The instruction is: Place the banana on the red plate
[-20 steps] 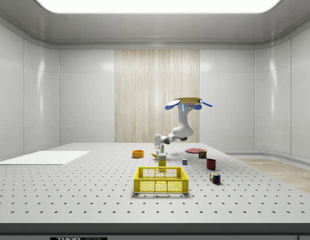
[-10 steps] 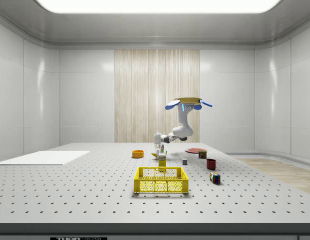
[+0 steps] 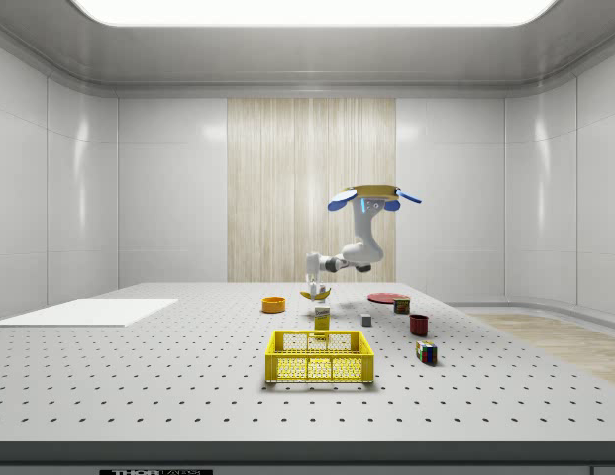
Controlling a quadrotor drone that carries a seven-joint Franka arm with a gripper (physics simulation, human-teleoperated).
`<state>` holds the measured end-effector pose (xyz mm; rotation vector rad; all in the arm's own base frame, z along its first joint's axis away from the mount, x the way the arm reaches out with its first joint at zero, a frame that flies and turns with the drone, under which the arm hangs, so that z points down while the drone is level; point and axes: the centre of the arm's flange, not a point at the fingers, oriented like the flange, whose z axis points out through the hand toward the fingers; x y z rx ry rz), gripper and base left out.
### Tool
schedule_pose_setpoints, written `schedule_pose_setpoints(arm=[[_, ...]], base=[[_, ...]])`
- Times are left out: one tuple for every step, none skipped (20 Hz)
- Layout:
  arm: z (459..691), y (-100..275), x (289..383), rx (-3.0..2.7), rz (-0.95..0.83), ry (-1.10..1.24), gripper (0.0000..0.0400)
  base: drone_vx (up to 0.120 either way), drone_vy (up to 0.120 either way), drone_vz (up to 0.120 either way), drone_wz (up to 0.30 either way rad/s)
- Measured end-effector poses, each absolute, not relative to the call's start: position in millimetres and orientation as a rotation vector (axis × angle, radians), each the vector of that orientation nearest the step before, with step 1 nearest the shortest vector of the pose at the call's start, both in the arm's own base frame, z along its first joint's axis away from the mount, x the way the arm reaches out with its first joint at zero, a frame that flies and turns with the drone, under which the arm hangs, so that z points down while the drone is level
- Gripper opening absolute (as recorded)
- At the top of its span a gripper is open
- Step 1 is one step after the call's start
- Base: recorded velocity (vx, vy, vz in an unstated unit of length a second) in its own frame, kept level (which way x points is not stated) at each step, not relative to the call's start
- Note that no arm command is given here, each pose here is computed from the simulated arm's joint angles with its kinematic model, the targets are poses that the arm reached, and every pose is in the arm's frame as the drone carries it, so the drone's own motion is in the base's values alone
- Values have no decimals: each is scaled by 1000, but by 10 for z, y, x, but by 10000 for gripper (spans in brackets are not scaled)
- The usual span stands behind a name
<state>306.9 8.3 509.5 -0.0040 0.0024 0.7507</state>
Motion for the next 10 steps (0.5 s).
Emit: schedule_pose_setpoints(arm=[[5089,83,3069,-4,751,2,189],[5085,83,3068,-4,751,2,189],[5081,83,3068,-4,751,2,189],[5079,83,3068,-4,752,2,189],[5077,82,3068,-4,753,2,189],[5075,82,3068,-4,754,2,189],[5073,82,3068,-4,754,2,189],[5072,82,3068,-4,755,2,189],[5071,82,3068,-4,751,2,189],[5071,82,3068,-4,743,2,189]], base=[[0,0,120,0],[0,0,120,0],[0,0,120,0],[0,0,120,0],[0,0,120,0],[0,0,120,0],[0,0,120,0],[0,0,40,-100],[0,0,0,-300],[0,0,0,-300]])
